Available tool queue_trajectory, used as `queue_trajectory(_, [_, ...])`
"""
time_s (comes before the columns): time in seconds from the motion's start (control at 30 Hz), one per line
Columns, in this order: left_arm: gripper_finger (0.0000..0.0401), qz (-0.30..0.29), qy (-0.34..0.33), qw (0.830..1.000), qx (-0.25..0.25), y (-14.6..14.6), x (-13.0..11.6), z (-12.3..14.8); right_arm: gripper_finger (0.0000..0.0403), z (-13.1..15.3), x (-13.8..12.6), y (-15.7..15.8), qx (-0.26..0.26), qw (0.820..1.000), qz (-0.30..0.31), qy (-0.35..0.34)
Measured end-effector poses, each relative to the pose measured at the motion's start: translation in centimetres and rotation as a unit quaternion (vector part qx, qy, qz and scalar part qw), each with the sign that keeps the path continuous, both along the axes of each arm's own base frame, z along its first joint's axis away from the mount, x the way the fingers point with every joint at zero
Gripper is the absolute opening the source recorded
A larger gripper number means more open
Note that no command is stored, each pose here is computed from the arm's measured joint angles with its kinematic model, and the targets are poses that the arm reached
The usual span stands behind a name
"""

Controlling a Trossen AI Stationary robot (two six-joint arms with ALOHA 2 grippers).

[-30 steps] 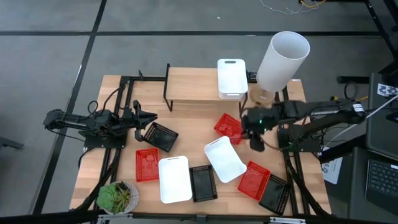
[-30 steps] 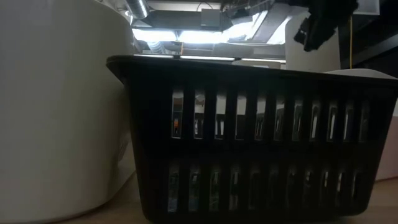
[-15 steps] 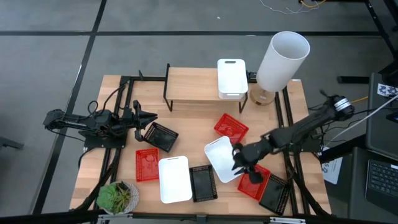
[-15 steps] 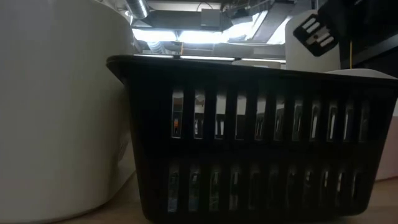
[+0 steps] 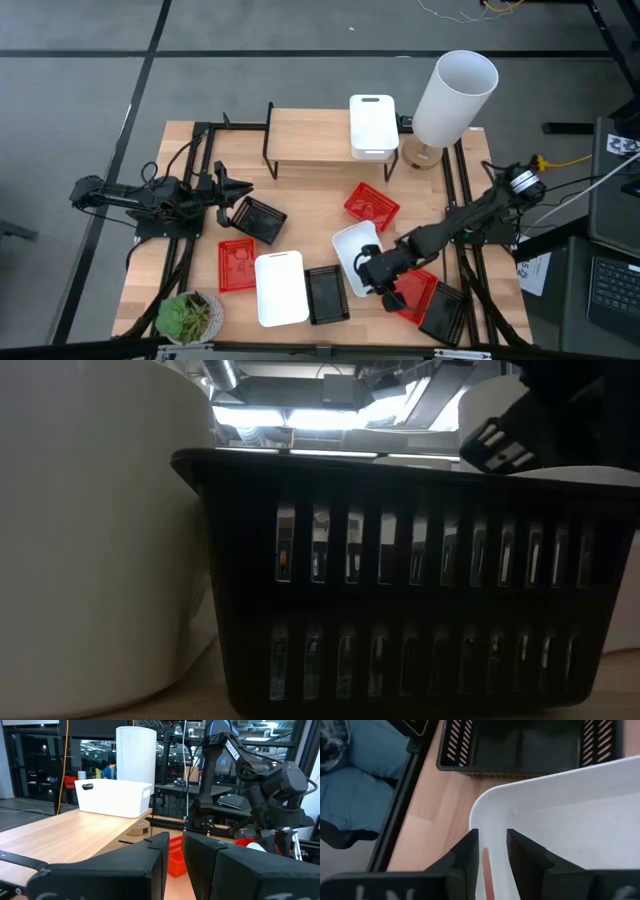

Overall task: Stack baskets on shelf by color
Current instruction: Stack the right white bin on top of the white bin on the shelf

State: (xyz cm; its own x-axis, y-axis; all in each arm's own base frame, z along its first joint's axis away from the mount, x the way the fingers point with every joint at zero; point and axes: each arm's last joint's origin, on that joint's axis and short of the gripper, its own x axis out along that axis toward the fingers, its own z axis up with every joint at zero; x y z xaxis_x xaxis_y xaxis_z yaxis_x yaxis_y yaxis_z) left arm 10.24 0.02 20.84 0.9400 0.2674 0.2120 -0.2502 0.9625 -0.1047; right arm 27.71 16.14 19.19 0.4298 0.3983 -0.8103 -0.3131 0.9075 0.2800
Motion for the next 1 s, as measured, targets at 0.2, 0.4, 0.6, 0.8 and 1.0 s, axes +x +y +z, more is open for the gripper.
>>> queue_trajectory(0.2, [0.0046, 0.000, 0.000, 1.000, 0.000, 0.0, 0.0, 0.0, 0.0101, 0.6, -0.4, 0.3, 0.003, 1.000, 0.005, -0.005])
queue_trajectory(0.4, [0.0046, 0.000, 0.000, 1.000, 0.000, 0.0, 0.0, 0.0, 0.0101, 1.1, -0.6, 0.4, 0.008, 1.000, 0.007, -0.013])
queue_trajectory(0.6, [0.0046, 0.000, 0.000, 1.000, 0.000, 0.0, 0.0, 0.0, 0.0101, 0.4, -1.1, 1.2, 0.001, 1.000, 0.014, 0.010])
queue_trajectory(0.8, [0.0046, 0.000, 0.000, 1.000, 0.000, 0.0, 0.0, 0.0, 0.0101, -0.7, -1.3, 1.5, -0.032, 0.999, -0.008, 0.026])
queue_trajectory(1.0, [0.0046, 0.000, 0.000, 1.000, 0.000, 0.0, 0.0, 0.0, 0.0096, -1.3, -0.9, 1.2, -0.054, 0.998, -0.026, 0.026])
